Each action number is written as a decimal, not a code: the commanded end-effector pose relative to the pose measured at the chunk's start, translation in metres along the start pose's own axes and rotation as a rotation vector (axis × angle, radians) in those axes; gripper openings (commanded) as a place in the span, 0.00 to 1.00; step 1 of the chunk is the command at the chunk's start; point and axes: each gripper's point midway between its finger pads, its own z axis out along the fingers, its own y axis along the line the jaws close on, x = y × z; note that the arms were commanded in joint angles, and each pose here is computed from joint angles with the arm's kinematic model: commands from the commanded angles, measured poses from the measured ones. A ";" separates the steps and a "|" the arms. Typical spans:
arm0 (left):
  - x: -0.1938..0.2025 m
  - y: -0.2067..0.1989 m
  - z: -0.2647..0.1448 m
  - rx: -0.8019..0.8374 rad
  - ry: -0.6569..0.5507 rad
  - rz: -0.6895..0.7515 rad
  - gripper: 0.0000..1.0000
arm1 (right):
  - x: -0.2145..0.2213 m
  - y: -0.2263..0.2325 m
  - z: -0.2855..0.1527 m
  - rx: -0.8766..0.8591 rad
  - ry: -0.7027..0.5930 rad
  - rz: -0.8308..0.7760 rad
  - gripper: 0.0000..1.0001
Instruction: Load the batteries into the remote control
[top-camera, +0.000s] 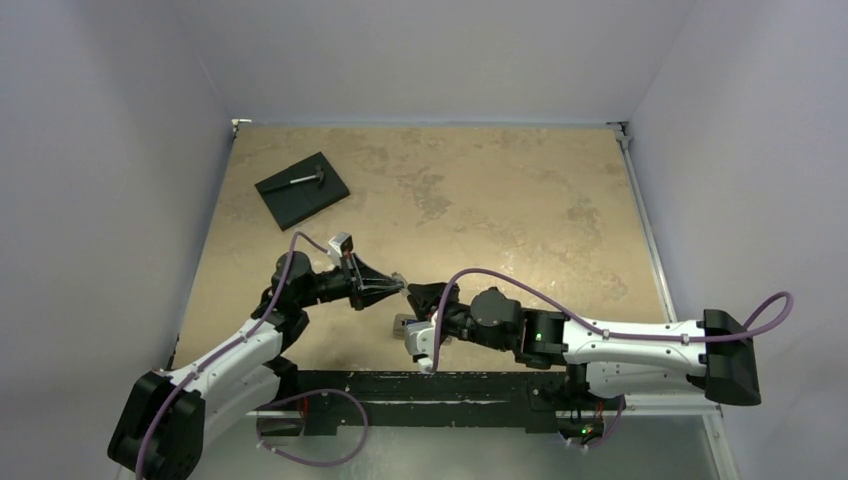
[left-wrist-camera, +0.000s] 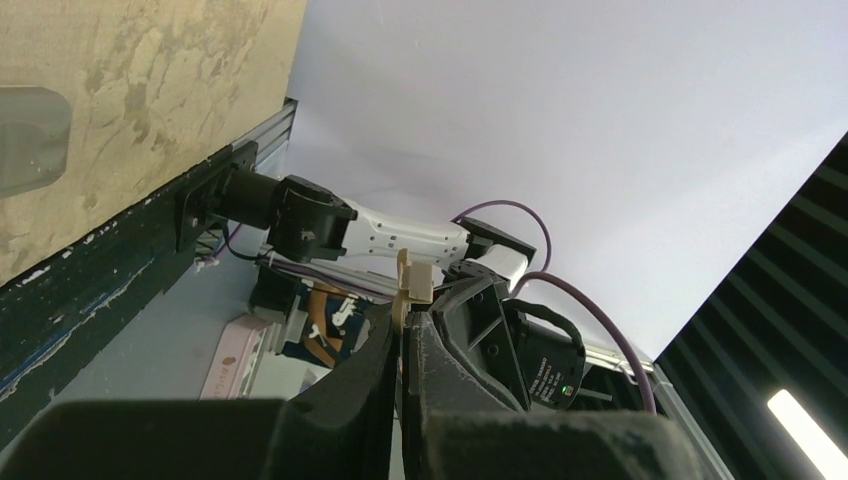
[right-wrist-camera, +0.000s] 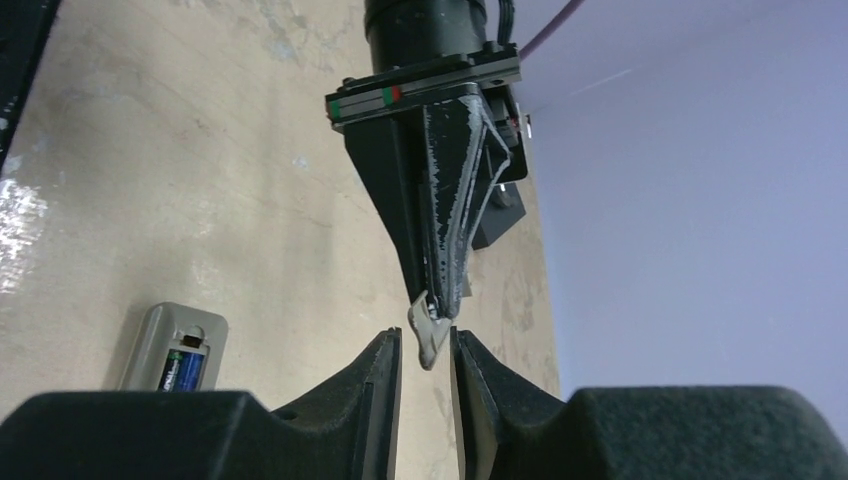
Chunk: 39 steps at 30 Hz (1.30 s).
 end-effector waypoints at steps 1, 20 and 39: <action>0.009 -0.015 -0.004 0.051 0.035 0.030 0.00 | -0.005 -0.018 -0.003 0.095 -0.014 -0.006 0.30; 0.013 -0.021 -0.005 0.061 0.041 0.046 0.00 | -0.010 -0.018 0.002 0.081 -0.025 -0.018 0.00; 0.010 -0.029 0.001 -0.036 0.025 0.274 0.50 | 0.000 -0.018 -0.011 0.057 0.054 0.081 0.00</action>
